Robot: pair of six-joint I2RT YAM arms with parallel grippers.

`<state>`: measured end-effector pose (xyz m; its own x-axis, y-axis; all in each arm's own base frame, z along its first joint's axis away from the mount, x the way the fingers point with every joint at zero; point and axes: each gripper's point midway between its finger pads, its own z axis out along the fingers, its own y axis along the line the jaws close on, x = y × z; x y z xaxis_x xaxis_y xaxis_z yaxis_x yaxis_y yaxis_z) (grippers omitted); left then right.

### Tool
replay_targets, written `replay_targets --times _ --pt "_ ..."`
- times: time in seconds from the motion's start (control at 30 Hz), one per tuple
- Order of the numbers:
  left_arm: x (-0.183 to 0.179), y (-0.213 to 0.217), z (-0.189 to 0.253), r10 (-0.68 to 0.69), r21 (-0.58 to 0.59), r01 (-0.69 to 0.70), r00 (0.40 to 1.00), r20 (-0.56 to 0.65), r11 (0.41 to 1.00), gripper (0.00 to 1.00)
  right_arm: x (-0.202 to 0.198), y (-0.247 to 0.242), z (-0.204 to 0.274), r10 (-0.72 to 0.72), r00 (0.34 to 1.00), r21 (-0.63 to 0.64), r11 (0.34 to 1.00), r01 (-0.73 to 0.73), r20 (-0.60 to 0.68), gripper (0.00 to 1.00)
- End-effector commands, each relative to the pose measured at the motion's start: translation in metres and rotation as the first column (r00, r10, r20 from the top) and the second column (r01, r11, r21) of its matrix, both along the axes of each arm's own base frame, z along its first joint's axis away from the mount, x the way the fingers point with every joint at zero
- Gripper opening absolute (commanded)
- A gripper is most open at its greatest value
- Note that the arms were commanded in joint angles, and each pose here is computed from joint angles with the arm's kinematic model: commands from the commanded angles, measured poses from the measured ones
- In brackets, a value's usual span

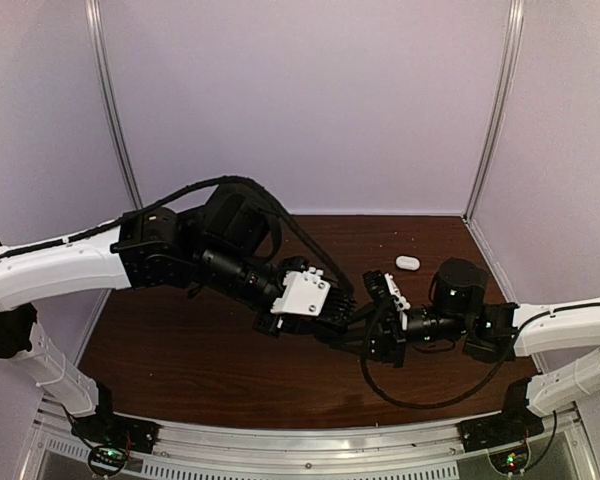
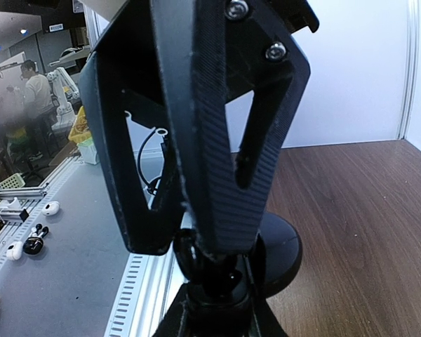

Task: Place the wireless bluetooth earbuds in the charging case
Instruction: Adjust the right earbud in the right side groove of the charging case.

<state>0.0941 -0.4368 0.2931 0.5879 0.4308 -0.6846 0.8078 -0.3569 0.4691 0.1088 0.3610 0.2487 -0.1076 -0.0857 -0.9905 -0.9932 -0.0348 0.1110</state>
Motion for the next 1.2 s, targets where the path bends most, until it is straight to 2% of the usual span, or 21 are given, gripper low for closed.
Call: replay_targets --times 0.0,0.33,0.63,0.8,0.97,1.17 --pt "-0.002 0.003 0.002 0.009 0.001 -0.009 1.000 -0.007 1.000 0.31 0.002 -0.002 0.018 -0.006 1.000 0.043 0.999 0.005 0.024 0.00" --pt "-0.001 0.007 -0.004 0.023 0.033 -0.023 1.000 -0.016 0.999 0.23 0.004 -0.005 0.022 -0.012 1.000 0.054 0.998 0.011 0.021 0.00" --pt "0.009 0.004 -0.007 0.093 0.043 -0.092 0.995 -0.020 0.995 0.20 0.006 -0.004 0.022 -0.017 1.000 0.057 0.998 0.016 0.021 0.00" --pt "0.009 -0.001 0.007 0.098 -0.033 -0.100 0.994 -0.036 0.994 0.29 0.007 -0.004 0.020 -0.024 1.000 0.055 0.998 0.023 0.016 0.00" --pt "0.003 -0.001 0.016 0.071 -0.059 -0.073 0.996 -0.048 0.996 0.46 0.010 -0.005 0.019 -0.037 0.999 0.055 0.998 0.036 0.012 0.00" --pt "0.006 -0.004 0.015 0.081 -0.072 -0.084 0.996 -0.042 0.994 0.51 0.011 -0.007 0.020 -0.038 0.999 0.064 0.997 0.037 0.010 0.00"
